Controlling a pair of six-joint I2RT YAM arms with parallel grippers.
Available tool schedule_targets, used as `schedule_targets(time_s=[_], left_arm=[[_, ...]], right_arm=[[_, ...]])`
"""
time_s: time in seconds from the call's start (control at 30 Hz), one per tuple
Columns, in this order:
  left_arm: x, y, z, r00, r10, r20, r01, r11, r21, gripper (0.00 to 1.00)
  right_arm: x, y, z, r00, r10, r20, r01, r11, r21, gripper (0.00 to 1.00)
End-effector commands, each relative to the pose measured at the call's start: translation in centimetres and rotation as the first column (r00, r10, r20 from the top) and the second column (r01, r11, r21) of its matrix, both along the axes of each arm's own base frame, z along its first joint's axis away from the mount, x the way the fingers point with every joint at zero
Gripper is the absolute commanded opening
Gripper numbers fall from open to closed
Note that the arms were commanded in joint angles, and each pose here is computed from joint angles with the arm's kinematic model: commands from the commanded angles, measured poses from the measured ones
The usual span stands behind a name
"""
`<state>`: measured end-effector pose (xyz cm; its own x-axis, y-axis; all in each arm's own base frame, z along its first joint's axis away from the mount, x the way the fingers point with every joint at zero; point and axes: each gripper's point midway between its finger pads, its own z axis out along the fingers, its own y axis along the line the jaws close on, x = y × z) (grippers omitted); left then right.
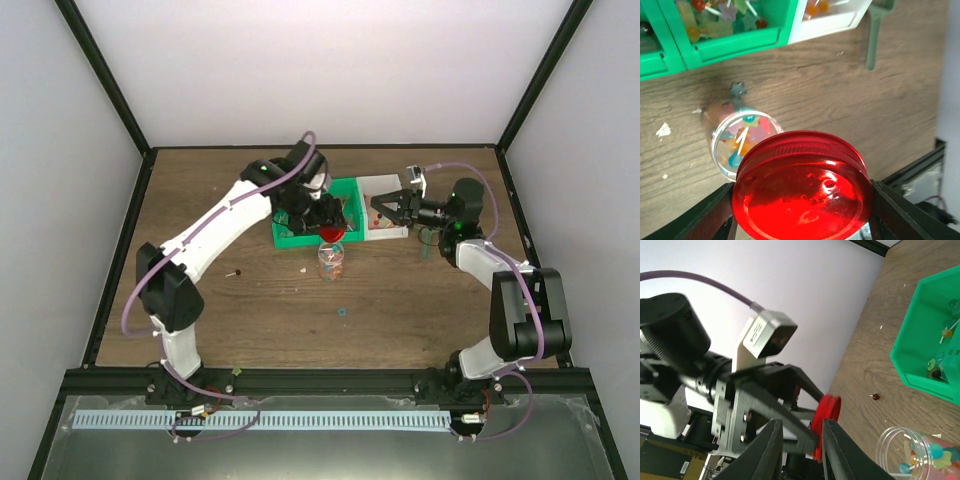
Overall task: Pack the candies
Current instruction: Close the bottle lid on the packing bottle.
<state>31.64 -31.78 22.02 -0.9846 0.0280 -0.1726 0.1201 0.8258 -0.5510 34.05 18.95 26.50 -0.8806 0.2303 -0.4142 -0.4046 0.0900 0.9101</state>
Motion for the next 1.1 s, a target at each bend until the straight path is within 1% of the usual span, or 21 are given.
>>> schedule_targets(time_s=[0.0,0.17,0.4,0.6,0.83,1.07], left_arm=[[-2.3,1.7,-1.1,0.998,-0.064,0.003,0.062,0.968,0.242,0.64],[-3.1,1.7,-1.5,0.995,-0.100,0.010,0.090,0.929,0.359,0.64],[-4.0,1.2,-3.0,0.989,-0.147,0.000,0.133,0.899,0.418,0.65],[-4.0,1.2,-4.8,0.986,-0.169,-0.010,0.153,0.867,0.475,0.65],[-3.5,1.1,-5.6,0.985,-0.173,-0.007,0.153,0.852,0.501,0.65],[-2.9,0.3,-5.9,0.982,-0.188,-0.004,0.165,0.853,0.495,0.65]], right_arm=[[0.5,-0.1,1.2,0.999,-0.007,0.051,0.008,1.000,-0.016,0.25],[0.3,-0.2,0.8,0.999,-0.014,0.043,0.015,0.999,-0.028,0.25],[0.4,-0.2,1.0,0.999,-0.021,0.047,0.022,0.999,-0.028,0.25],[0.4,-0.2,1.1,0.999,-0.024,0.049,0.025,0.999,-0.030,0.25],[0.2,-0.3,1.1,0.998,-0.028,0.051,0.030,0.999,-0.040,0.25],[0.3,-0.2,1.0,0.998,-0.027,0.050,0.030,0.998,-0.052,0.25]])
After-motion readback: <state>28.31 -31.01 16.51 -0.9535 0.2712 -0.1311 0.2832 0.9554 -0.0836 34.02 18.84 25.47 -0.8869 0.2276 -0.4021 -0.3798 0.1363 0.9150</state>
